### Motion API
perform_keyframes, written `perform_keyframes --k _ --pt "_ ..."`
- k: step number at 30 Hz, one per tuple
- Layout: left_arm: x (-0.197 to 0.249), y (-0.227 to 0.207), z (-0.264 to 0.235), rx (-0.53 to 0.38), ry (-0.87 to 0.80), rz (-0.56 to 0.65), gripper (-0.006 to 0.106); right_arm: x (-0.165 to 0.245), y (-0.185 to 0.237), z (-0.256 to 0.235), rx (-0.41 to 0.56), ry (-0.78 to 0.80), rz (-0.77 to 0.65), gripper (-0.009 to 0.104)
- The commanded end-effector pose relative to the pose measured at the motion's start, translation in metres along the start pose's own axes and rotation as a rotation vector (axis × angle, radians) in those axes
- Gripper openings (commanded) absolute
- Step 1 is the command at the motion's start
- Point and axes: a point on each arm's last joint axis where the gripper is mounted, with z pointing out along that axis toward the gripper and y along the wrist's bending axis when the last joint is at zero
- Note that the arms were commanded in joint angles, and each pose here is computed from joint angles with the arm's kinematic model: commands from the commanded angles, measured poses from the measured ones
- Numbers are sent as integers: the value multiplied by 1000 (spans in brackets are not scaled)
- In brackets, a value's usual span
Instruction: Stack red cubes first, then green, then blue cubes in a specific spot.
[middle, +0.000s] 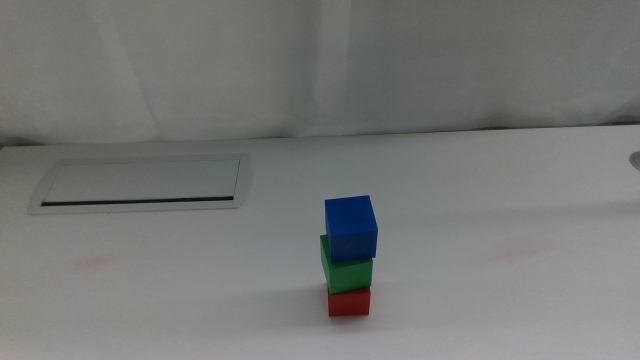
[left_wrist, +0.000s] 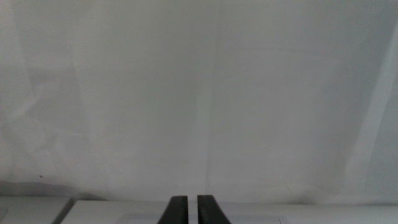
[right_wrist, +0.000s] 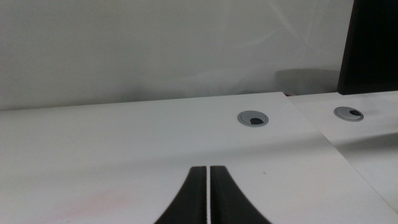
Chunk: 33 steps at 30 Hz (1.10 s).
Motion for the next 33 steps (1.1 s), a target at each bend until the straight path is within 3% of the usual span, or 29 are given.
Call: perform_keyframes --k 1,6,13,33 --pt "26 0 -3 13 -30 -9 -2 1 0 0 5 -4 -5 -2" --pt "88 -2 6 38 2 -18 -3 1 0 0 5 -4 -5 -2" --pt "136 -4 6 79 -55 -78 -3 1 0 0 5 -4 -5 -2" --pt "137 -4 6 73 -23 -30 -3 1 0 0 5 -4 -5 -2"
